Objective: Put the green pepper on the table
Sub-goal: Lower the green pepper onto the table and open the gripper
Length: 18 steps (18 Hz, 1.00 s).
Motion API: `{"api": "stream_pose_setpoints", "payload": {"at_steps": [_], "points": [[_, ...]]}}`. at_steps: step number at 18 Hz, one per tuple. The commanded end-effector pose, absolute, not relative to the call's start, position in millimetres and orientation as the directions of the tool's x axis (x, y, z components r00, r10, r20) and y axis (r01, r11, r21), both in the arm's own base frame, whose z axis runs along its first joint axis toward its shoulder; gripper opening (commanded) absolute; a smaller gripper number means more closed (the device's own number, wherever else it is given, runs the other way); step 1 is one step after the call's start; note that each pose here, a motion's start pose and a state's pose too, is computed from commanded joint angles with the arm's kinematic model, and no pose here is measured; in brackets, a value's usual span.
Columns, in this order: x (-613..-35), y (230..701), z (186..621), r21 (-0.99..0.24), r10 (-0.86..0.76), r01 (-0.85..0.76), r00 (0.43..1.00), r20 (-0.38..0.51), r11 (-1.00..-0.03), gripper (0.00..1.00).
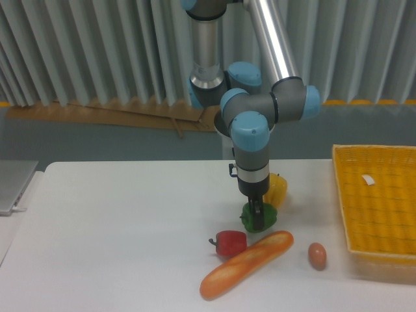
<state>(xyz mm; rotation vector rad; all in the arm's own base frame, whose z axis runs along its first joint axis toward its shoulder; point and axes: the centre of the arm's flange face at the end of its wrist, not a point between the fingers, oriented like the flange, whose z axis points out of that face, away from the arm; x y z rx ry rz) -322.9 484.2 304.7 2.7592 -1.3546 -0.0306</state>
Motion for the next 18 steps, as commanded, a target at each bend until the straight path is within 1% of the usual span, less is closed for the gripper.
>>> {"api": "stream_pose_setpoints", "payload": {"at_steps": [1, 2, 4, 5, 6, 9, 11, 12, 14, 15, 18], "points": [[-322.6, 483.9, 304.0, 0.069, -0.79, -0.789, 0.613, 0.013, -0.611, 0.58], [-322.6, 483.9, 304.0, 0.069, -0.79, -0.789, 0.613, 0.013, -0.611, 0.61], [-323.3, 483.4, 304.0, 0.069, -0.789, -0.788, 0.614, 0.013, -0.612, 0.61], [-323.3, 483.4, 304.0, 0.069, -0.789, -0.788, 0.614, 0.013, -0.612, 0.65], [-323.4, 483.5, 304.2, 0.07, -0.789, -0.788, 0.614, 0.012, -0.612, 0.66], [-324.0, 484.1, 300.7, 0.069, -0.788, -0.787, 0.615, 0.018, -0.613, 0.75], [-324.3, 484.4, 299.0, 0.068, -0.787, -0.786, 0.617, 0.021, -0.614, 0.85], [-324.3, 484.4, 299.0, 0.068, -0.788, -0.787, 0.615, 0.021, -0.613, 0.88], [-323.5, 484.7, 299.8, 0.068, -0.789, -0.788, 0.614, 0.019, -0.612, 0.98], [-323.5, 484.7, 299.8, 0.068, -0.788, -0.787, 0.615, 0.019, -0.613, 1.0], [-323.8, 485.3, 299.6, 0.067, -0.79, -0.789, 0.613, 0.019, -0.611, 1.0]]}}
